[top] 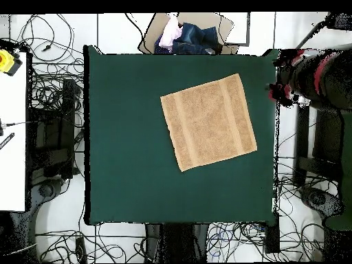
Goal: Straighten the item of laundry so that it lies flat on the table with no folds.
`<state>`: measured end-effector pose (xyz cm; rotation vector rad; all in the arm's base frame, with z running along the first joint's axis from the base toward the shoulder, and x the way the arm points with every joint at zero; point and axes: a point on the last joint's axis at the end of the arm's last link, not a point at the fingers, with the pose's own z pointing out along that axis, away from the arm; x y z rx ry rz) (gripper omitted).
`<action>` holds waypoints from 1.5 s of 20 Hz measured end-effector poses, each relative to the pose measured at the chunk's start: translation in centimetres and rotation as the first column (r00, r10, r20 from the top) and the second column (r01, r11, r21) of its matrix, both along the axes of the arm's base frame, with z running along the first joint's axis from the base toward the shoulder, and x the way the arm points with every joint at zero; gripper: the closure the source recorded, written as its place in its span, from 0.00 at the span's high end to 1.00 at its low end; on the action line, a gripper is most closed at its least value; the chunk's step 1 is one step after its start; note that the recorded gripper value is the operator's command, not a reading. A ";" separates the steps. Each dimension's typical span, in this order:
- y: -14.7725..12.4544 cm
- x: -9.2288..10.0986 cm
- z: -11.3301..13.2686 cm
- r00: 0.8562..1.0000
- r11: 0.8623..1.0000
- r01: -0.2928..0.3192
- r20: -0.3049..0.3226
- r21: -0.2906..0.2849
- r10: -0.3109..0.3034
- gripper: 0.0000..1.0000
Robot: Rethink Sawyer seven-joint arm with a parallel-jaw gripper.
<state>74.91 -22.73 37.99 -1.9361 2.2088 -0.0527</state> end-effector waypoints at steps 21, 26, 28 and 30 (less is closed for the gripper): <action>10.2 -3.7 1.4 0.990 0.976 -0.142 -0.003 -0.164 0.144 1.00; 12.3 -4.3 -1.1 0.992 0.989 -0.114 0.038 -0.090 0.118 1.00; 12.7 -4.3 -1.5 0.995 0.995 -0.081 0.050 -0.057 0.084 1.00; 13.2 -4.3 -2.1 0.998 1.000 -0.022 0.059 -0.012 0.023 1.00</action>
